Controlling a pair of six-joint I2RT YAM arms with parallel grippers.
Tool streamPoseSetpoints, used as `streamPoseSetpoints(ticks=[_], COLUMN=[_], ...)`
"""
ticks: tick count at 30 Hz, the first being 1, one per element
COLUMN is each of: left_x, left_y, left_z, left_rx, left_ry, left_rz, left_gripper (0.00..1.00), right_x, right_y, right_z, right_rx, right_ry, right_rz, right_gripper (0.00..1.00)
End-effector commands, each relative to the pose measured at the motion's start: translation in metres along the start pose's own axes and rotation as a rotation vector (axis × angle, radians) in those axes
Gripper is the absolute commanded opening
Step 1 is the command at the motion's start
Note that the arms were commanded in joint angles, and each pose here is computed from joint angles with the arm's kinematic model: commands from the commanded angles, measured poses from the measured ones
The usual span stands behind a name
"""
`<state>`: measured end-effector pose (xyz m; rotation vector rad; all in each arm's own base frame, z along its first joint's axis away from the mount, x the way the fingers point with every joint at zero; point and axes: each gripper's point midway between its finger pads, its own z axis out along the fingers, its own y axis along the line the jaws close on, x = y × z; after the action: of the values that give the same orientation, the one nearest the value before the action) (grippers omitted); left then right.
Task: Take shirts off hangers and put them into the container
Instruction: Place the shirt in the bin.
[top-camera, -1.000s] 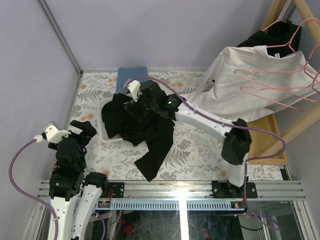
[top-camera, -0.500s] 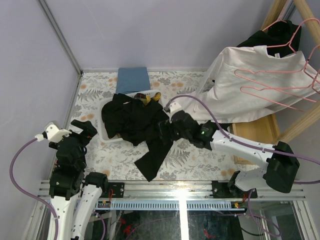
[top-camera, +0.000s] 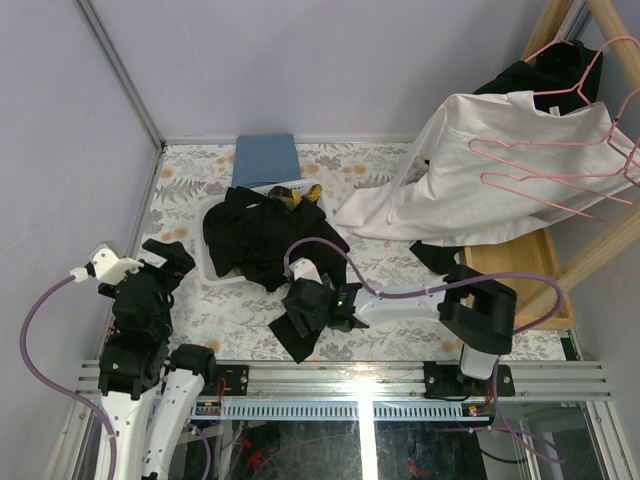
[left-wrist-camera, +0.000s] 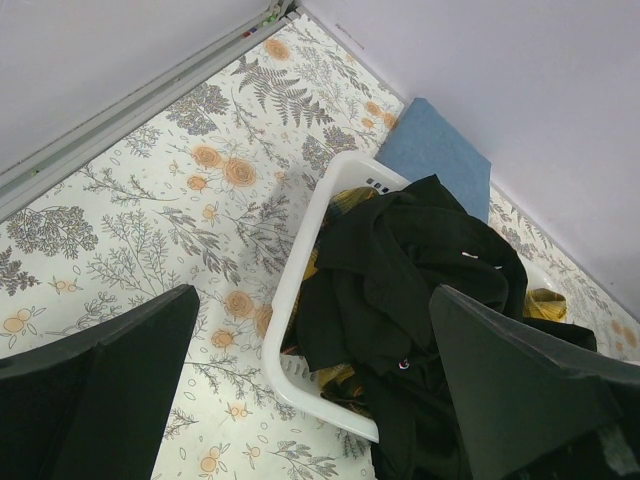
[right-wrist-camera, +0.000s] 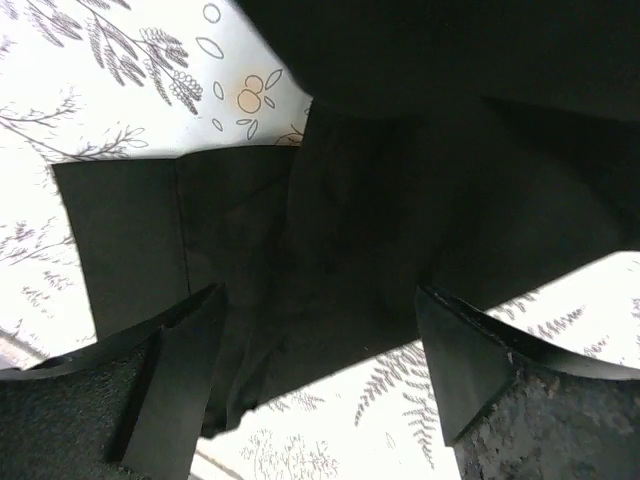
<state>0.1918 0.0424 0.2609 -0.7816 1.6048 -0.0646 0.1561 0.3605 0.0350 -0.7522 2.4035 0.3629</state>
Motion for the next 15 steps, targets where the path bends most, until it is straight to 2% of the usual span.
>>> streamPoseSetpoints(ticks=[1,3,6,8,10,11,15], left_x=[-0.005,-0.004,-0.005,-0.004,-0.004,-0.004,-0.003], left_y=[-0.002,-0.002,-0.003,-0.003,-0.003,-0.003,-0.004], left_z=[0.001,0.001,0.001,0.001,0.001,0.002,0.002], left_rx=[0.000,0.000,0.003,0.004,0.003,0.003,0.009], left_ry=[-0.012,-0.011,-0.012,-0.011,-0.008,-0.008,-0.006], left_rz=[0.001,0.002,0.001,0.001,0.003,0.003,0.004], left_gripper=[1.00,1.00,1.00,1.00,1.00,1.00,1.00], right_x=[-0.013,-0.005,0.004,0.001,-0.011,-0.019,-0.068], right_y=[0.009,0.004,-0.004,-0.010,-0.019,-0.022,-0.035], right_z=[0.013,0.019,0.021,0.014,0.000,-0.009,-0.068], right_rx=[0.070,0.103,0.132,0.151,0.179,0.185,0.183], right_ry=[-0.038,-0.021,-0.001,-0.020,-0.072,-0.104,-0.292], right_rz=[-0.017,-0.037,-0.062,-0.064,-0.061,-0.063,-0.045], right_gripper=[0.77,0.69,0.42,0.18,0.04,0.00,0.00])
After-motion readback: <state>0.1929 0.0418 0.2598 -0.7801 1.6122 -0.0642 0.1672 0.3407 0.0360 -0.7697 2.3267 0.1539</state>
